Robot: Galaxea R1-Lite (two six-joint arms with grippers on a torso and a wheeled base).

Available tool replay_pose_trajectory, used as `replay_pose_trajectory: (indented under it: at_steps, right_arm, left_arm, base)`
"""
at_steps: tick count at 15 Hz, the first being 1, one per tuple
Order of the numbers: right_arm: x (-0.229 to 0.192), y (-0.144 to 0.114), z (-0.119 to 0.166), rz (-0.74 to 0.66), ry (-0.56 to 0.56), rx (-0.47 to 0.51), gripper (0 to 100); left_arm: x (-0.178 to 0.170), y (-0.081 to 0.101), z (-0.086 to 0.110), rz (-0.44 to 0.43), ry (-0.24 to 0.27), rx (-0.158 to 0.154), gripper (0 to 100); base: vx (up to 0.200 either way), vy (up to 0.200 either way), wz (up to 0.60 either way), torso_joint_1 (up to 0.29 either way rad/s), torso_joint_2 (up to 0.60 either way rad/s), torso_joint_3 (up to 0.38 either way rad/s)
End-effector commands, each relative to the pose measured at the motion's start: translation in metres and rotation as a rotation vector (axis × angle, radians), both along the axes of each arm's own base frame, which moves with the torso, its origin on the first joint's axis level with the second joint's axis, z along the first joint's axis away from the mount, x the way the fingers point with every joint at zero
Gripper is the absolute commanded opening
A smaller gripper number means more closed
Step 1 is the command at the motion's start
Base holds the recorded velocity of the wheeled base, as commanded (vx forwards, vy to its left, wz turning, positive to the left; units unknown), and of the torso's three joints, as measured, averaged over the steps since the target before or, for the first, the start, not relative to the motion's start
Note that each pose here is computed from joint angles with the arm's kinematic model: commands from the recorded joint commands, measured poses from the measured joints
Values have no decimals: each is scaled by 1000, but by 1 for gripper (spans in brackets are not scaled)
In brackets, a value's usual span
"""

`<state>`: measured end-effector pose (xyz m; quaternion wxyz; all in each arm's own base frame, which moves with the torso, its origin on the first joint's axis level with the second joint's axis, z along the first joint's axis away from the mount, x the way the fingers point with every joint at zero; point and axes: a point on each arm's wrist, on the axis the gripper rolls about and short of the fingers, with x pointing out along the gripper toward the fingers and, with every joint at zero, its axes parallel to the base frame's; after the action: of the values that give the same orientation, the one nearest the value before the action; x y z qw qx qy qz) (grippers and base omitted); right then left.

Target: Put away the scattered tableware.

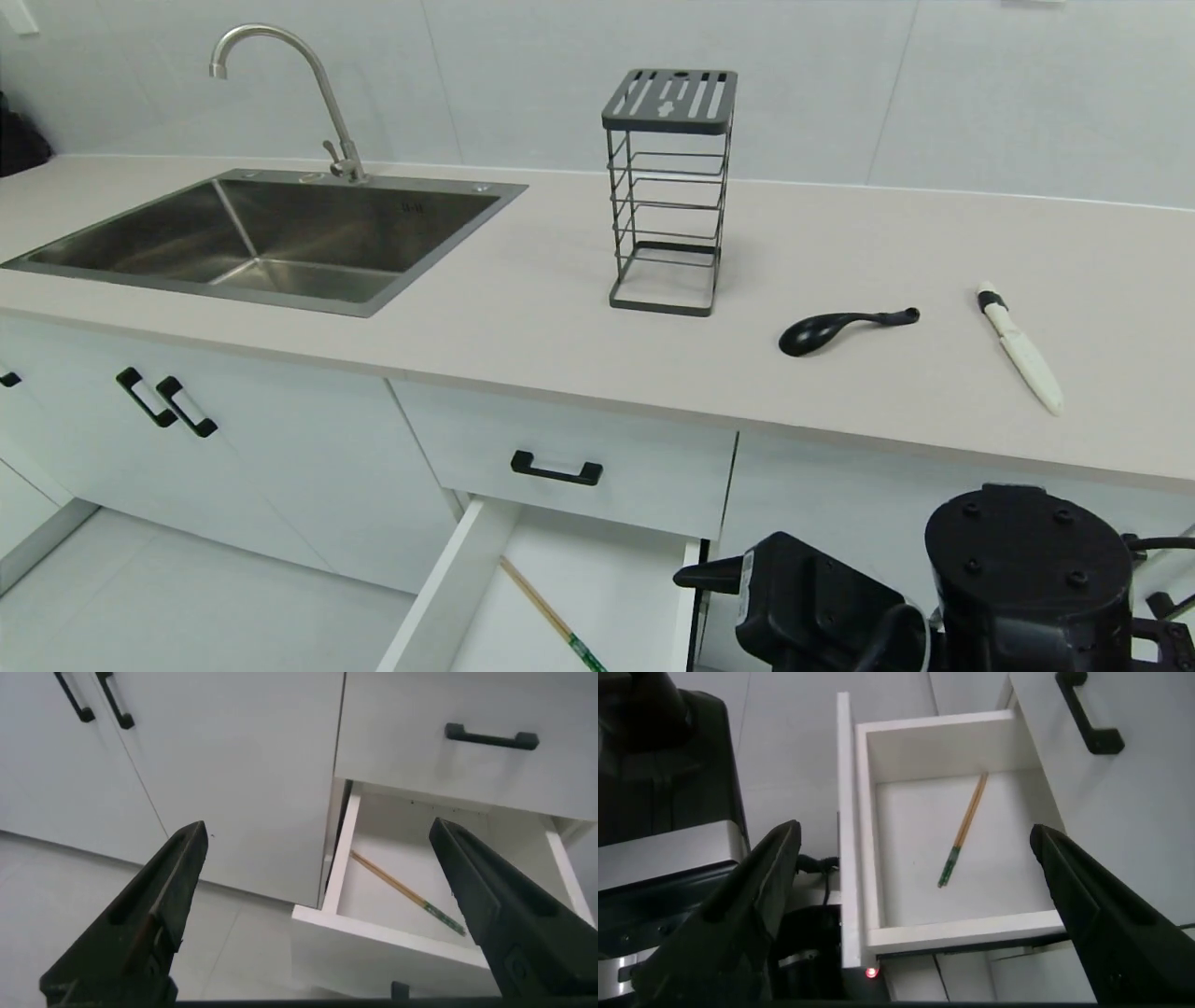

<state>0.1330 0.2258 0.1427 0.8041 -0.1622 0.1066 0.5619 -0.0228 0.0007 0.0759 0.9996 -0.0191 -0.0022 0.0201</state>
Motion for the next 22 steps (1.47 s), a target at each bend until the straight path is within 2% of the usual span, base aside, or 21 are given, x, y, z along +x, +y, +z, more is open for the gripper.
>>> replay_pose_trajectory:
  at_steps: [1,7,13,17,19,22]
  right_arm:
    - [1,2,5,0,-3,3,100]
    - [9,13,22,-1,29,-44,100]
    - [28,14,21,-55,55,-64,100]
    - [36,3,14,-68,131,-140,100]
    - [39,0,14,-42,155,-137,100]
    - [48,-10,8,-86,175,-148,100]
  left_arm:
    - [0,0,0,1,1,0,100]
    - [0,0,0,1,1,0,100]
    - [0,0,0,1,1,0,100]
    - [0,0,0,0,1,0,100]
    - [0,0,0,1,1,0,100]
    - [0,0,0,0,1,0,100]
  base:
    - [0,0,0,286,-486,-207]
    - [0,0,0,344,-487,-240]
    - [0,0,0,286,-535,-264]
    - [0,0,0,294,-577,-279]
    - [0,0,0,305,-596,-281]
    - [0,0,0,54,-117,-47]
